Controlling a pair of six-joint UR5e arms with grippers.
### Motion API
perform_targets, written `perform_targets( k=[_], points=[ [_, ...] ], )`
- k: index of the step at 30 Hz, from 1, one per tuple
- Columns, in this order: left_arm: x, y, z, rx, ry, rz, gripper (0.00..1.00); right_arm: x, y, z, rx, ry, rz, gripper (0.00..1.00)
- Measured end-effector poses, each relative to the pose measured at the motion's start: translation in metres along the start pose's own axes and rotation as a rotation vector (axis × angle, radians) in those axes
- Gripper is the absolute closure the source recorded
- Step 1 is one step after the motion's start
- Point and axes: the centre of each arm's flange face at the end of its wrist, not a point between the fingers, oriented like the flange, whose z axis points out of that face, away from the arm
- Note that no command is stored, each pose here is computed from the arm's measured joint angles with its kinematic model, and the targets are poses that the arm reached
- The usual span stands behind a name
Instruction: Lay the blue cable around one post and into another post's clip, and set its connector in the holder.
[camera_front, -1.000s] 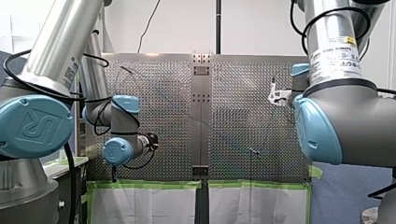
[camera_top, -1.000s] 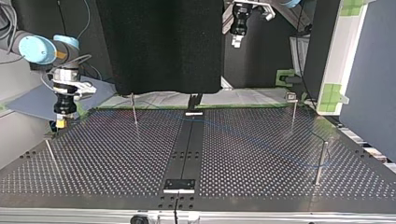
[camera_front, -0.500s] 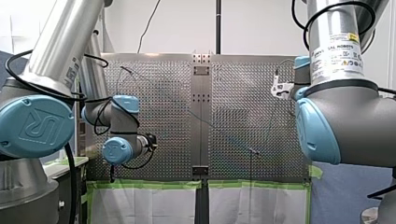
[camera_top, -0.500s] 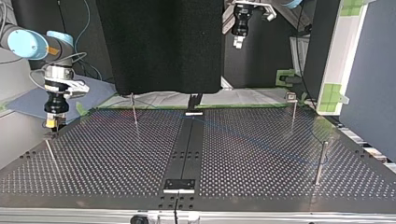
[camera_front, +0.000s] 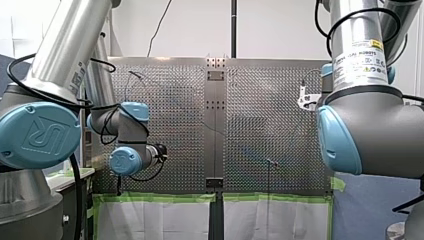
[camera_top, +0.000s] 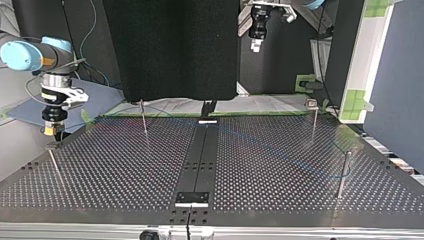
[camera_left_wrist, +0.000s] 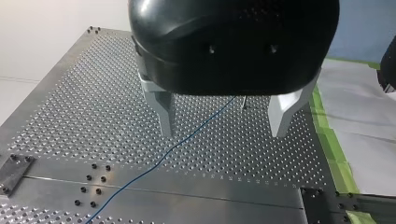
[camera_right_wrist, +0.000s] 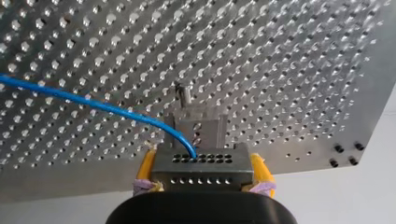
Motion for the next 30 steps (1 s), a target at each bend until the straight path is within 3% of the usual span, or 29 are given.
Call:
perform_targets(
  k=[10,18,30],
  points=[
    [0.002,0.002,-0.001,-0.007,0.018,0.008,0.00,0.004,0.011,0.003,0.021,-0.061,-0.011,1.00],
    [0.003,0.003,-0.002,-0.010,0.032,0.012,0.00,0.013,0.011,0.009,0.070,-0.096,-0.010,1.00],
    [0.005,0.006,-0.005,-0.029,0.053,0.018,0.00,0.001,0.016,0.023,0.078,-0.176,-0.006,1.00]
  ],
)
